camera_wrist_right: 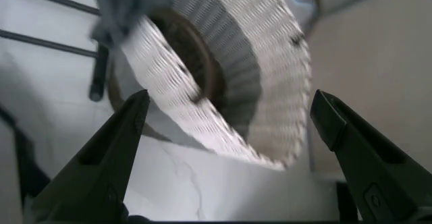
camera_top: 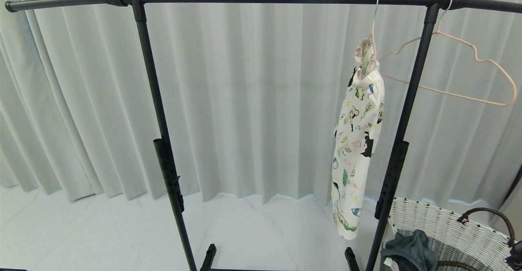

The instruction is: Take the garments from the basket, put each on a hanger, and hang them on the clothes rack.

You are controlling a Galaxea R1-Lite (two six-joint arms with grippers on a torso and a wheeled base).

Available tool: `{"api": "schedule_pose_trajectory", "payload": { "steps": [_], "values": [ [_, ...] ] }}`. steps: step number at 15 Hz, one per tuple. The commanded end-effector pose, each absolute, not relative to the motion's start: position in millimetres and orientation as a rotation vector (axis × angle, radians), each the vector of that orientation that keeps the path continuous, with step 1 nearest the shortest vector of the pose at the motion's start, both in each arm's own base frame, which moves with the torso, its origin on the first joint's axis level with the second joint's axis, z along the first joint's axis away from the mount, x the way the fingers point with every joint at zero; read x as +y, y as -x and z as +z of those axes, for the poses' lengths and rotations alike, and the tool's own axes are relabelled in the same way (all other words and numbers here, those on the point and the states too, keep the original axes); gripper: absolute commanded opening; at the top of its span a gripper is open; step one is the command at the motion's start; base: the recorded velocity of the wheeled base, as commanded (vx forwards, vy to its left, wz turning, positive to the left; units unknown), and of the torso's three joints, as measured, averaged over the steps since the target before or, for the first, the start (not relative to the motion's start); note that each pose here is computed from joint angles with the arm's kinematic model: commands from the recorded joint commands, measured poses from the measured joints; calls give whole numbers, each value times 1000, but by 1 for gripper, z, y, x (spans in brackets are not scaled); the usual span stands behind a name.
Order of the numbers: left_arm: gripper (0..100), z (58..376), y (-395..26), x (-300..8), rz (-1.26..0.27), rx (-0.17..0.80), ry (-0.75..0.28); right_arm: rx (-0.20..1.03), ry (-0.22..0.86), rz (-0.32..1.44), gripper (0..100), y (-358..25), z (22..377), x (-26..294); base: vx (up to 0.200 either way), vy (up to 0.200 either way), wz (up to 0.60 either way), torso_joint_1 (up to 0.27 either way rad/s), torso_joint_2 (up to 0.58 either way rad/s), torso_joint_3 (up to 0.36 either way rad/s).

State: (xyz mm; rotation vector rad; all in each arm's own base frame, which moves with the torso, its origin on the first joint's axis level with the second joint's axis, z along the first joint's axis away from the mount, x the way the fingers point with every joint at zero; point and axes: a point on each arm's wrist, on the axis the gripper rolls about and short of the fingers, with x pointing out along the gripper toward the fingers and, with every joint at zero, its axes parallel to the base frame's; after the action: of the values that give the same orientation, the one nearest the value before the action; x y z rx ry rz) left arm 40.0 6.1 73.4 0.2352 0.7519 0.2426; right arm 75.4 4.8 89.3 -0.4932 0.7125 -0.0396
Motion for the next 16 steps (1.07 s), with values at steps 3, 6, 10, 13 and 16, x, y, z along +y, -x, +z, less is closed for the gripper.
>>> {"api": "schedule_pose_trajectory", "payload": {
  "steps": [3,6,10,13,16],
  "values": [
    [100,74,-40,6,243,750,-234,841,528,186,100,-96,73,21,133,0,0,2,3,3],
    [100,73,-40,6,243,751,-235,877,531,235,100,-129,54,34,0,0,0,0,0,0],
    [100,73,-41,6,227,762,-239,931,576,347,100,-143,27,51,100,0,0,1,1,1],
    [100,73,-41,6,228,760,-237,995,598,369,100,-156,14,56,0,0,0,0,0,0],
    [100,73,-41,6,229,760,-236,1053,646,312,100,-162,2,57,0,0,0,0,0,0]
  ]
}}
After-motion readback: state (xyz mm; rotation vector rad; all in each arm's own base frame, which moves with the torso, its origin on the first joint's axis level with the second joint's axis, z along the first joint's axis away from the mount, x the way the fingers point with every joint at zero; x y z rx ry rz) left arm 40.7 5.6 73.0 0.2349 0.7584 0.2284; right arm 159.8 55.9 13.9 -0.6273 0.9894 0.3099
